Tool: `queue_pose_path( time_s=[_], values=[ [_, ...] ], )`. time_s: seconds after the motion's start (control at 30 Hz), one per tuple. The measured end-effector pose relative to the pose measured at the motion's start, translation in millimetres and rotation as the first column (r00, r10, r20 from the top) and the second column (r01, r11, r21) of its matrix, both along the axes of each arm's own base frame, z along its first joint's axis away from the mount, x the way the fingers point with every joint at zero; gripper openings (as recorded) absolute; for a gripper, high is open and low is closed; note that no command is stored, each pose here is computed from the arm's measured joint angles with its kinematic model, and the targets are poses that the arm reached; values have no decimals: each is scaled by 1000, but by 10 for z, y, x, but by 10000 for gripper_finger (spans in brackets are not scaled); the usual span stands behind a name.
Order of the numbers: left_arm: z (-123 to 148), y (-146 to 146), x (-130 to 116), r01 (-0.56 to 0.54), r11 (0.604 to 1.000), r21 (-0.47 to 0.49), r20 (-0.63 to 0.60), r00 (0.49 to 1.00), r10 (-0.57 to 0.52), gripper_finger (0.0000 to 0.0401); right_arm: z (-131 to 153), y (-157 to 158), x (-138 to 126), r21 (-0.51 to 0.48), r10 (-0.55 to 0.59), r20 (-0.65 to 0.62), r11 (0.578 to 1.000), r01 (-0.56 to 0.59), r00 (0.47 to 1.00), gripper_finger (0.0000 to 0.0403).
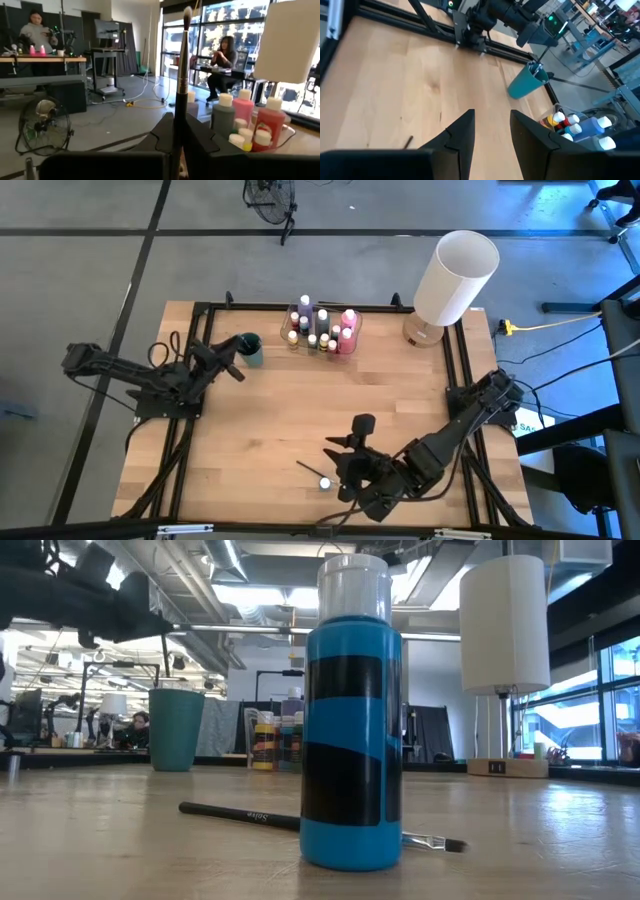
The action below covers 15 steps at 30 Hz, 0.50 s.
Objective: Pick & Place Paint Supplies
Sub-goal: Put the silver paint brush into the green cup
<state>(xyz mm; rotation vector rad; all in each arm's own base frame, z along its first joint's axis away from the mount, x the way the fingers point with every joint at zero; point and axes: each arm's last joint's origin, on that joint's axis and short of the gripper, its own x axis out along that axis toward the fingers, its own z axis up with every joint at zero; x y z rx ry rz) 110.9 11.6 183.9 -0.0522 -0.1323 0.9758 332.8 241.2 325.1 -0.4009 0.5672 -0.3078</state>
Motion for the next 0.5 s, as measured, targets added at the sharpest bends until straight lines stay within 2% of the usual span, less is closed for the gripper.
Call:
queue_pose_path(
  time_s=[0.23,0.5],
  values=[
    [-42,88,40,17,1000,-17,7,1000,-17,16,-204,-117,69,-2,-50,-23,999,50,998,126],
    [-94,187,58,-60,996,-60,20,998,62,40,-291,-134,75,13,-60,-30,998,60,998,126]
  ],
)
